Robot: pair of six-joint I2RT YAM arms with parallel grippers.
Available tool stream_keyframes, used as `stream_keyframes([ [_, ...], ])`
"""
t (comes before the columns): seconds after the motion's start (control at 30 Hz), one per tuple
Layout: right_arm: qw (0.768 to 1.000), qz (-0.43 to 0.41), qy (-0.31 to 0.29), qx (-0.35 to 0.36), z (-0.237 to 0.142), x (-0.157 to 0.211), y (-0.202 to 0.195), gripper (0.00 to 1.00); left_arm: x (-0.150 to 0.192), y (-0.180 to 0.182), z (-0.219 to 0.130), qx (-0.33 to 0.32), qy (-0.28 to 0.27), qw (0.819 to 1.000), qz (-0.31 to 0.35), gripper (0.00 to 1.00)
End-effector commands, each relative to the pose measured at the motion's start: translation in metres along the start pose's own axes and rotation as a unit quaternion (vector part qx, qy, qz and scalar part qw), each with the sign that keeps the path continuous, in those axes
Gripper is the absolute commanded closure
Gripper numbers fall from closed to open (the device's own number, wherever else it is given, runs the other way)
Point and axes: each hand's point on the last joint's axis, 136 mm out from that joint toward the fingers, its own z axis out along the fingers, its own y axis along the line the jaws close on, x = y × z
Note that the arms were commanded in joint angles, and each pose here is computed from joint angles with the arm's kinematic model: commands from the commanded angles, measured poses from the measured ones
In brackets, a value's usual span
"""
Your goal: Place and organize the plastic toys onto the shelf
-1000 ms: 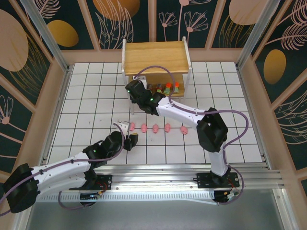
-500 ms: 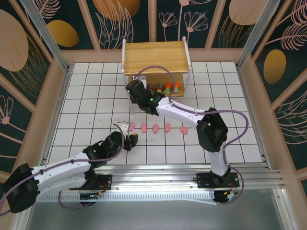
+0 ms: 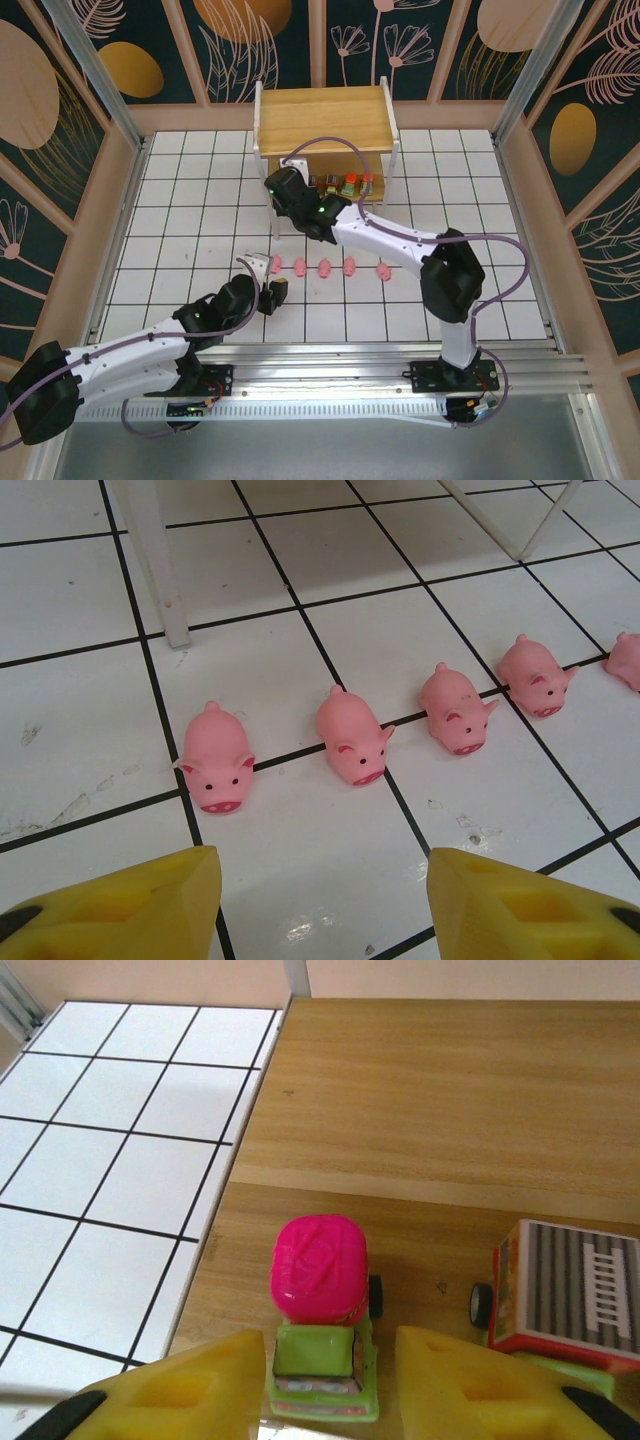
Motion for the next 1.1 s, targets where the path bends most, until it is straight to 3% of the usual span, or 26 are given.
stream_keyframes([
  [0.0, 1.0, 0.004, -0.027, -0.004, -0.022, -0.014, 0.002, 0.61, -0.003, -0.002, 0.0, 0.004, -0.009, 1.0, 0.004, 0.43],
  [0.23, 1.0, 0.003, -0.013, -0.005, -0.035, 0.007, -0.003, 0.61, -0.005, 0.0, 0.0, -0.006, -0.01, 1.0, 0.002, 0.43],
  [0.63, 1.0, 0.001, 0.002, -0.008, -0.089, 0.056, -0.015, 0.61, -0.02, 0.012, 0.004, -0.063, -0.023, 0.998, 0.004, 0.43],
  [0.83, 0.999, 0.009, 0.042, 0.003, -0.107, 0.1, -0.05, 0.61, -0.028, 0.016, 0.012, -0.099, -0.018, 0.995, -0.002, 0.41],
  [1.07, 0.995, 0.028, 0.091, 0.031, -0.12, 0.147, -0.098, 0.6, -0.029, 0.008, 0.026, -0.097, -0.002, 0.995, 0.007, 0.41],
])
